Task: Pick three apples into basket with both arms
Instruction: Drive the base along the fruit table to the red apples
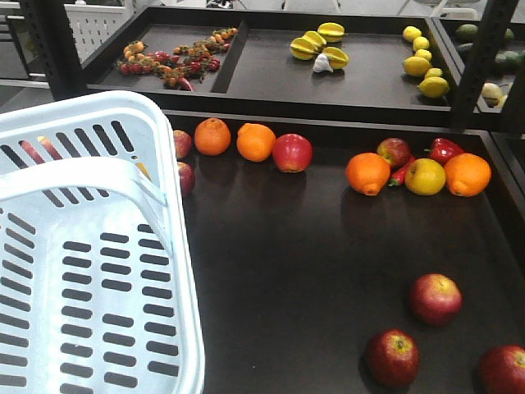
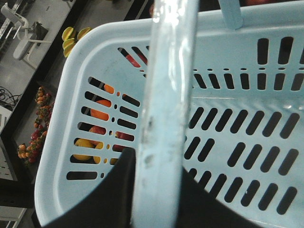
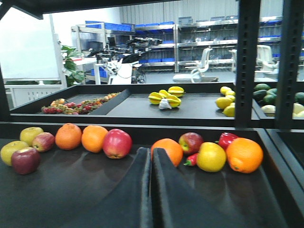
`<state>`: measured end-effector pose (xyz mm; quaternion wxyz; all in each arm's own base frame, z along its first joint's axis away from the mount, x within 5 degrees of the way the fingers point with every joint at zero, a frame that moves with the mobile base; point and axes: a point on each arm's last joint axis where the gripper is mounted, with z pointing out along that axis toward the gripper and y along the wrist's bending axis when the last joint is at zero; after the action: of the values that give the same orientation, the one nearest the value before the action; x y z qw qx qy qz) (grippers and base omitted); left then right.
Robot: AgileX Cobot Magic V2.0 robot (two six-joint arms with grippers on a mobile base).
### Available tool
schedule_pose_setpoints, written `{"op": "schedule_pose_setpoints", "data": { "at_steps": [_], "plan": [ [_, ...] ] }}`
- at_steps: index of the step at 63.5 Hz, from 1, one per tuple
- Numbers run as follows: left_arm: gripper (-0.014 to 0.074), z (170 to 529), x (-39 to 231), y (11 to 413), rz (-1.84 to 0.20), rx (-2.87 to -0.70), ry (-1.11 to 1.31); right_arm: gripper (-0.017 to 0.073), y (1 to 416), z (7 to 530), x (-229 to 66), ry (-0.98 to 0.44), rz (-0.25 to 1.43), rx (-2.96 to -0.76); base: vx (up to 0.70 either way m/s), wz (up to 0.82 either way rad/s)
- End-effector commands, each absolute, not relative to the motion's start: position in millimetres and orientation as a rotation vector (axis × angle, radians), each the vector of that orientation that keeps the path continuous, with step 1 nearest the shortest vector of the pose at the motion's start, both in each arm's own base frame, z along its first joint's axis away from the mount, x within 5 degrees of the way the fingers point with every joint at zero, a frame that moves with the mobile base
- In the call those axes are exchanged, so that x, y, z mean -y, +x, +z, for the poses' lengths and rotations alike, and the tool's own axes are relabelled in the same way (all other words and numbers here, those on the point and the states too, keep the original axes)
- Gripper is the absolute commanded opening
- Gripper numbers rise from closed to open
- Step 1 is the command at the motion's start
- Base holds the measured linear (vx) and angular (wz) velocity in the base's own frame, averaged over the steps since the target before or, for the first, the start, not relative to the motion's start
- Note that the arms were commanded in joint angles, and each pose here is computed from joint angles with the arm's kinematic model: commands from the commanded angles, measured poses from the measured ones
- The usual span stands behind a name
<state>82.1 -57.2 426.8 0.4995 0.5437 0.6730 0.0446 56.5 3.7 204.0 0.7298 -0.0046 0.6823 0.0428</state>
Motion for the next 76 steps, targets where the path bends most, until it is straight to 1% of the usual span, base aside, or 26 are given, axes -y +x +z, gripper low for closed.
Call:
{"op": "schedule_pose_setpoints", "data": {
  "at_steps": [1,25,76],
  "plan": [
    [-0.0008,444.2,57.8,81.8,0.095,-1.534,1.230,-0.0009,55.7,205.9,-3.8,-0.017,0.088,-1.437,-0.04,-0.16],
    [-0.0008,444.2,57.8,81.8,0.095,-1.534,1.230,-0.0009,55.7,205.9,-3.8,-0.017,0.088,-1.437,-0.03,-0.09],
    [-0.0008,444.2,57.8,81.8,0.095,-1.534,1.230,-0.0009,55.7,205.9,-3.8,-0.017,0.088,-1.437,0.01,0.03]
  ]
}}
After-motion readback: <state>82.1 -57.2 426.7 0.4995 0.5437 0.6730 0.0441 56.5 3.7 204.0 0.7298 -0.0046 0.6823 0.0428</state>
